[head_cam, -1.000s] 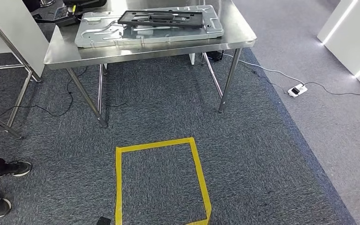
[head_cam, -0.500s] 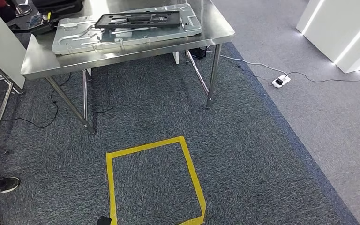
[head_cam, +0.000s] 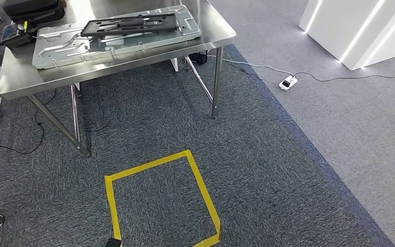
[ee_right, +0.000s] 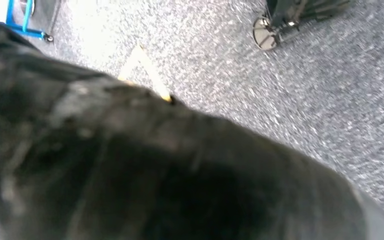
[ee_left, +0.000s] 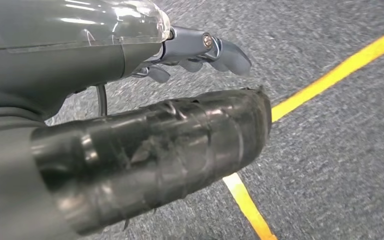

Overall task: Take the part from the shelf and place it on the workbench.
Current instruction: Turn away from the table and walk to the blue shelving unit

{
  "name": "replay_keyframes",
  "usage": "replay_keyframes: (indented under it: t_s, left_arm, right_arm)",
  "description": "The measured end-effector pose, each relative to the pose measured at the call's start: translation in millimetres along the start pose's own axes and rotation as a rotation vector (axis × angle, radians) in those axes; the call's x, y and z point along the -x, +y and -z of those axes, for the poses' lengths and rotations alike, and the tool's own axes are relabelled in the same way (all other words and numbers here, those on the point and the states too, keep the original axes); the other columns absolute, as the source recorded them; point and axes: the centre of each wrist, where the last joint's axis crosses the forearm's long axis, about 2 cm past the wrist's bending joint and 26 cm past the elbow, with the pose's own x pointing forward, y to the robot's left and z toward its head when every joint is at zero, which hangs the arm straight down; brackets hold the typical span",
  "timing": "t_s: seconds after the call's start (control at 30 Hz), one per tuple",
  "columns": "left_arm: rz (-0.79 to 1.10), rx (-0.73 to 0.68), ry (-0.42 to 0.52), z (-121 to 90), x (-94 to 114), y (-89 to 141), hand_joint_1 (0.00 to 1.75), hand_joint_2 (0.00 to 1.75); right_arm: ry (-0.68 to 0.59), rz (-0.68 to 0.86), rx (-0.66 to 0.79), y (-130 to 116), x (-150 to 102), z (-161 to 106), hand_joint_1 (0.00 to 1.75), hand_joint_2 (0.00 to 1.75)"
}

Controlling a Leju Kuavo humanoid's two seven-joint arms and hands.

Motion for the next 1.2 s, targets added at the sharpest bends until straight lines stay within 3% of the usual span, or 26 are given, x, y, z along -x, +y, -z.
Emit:
replay_keyframes:
  t_s: [1.2]
  left_arm:
    - [-0.001,0.002,0.010,-2.2,3.9,-0.4,0.00,0.00]
  right_arm:
    - [-0.002,-0.005,-0.005,1.9,0.2,-0.9,0.00,0.00]
